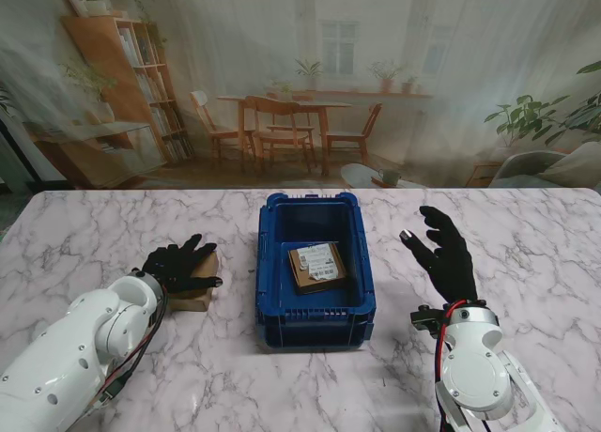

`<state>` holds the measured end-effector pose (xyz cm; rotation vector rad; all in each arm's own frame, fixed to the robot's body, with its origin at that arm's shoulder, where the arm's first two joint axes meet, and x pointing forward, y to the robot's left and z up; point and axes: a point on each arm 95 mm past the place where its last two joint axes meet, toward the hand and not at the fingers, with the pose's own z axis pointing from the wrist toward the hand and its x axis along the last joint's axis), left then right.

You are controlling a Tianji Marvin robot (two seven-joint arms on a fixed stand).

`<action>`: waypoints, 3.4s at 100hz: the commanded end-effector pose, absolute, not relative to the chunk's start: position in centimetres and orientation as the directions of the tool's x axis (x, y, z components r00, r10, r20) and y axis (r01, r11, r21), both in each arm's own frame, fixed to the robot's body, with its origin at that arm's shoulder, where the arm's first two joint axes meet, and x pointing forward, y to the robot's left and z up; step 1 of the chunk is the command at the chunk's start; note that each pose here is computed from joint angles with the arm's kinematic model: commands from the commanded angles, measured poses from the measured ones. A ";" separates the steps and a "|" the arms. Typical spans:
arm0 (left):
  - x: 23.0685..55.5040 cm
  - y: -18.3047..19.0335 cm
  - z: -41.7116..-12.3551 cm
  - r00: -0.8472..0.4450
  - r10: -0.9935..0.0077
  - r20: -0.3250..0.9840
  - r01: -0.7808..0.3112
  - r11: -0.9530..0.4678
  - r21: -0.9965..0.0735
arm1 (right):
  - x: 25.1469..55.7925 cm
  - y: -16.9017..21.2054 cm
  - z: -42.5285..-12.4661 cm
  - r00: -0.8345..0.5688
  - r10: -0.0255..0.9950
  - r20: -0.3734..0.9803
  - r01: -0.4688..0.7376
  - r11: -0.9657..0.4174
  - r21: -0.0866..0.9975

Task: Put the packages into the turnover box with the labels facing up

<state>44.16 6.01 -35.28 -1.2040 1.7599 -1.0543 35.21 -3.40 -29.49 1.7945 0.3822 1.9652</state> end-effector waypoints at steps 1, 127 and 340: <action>44.4 5.8 -35.6 -0.277 -0.953 -0.121 -0.360 0.220 -0.907 | 35.2 -3.3 -29.7 -0.044 0.498 0.866 -0.137 -0.862 0.488; 44.6 6.1 -37.4 -0.330 -0.932 -0.148 -0.372 0.272 -0.888 | 35.4 -3.5 -29.9 -0.036 0.493 0.869 -0.137 -0.864 0.485; 40.8 -9.0 -11.9 -0.729 -0.560 0.394 0.094 -0.652 -0.753 | 36.9 4.6 -24.7 -0.255 0.367 0.895 0.298 -0.850 0.434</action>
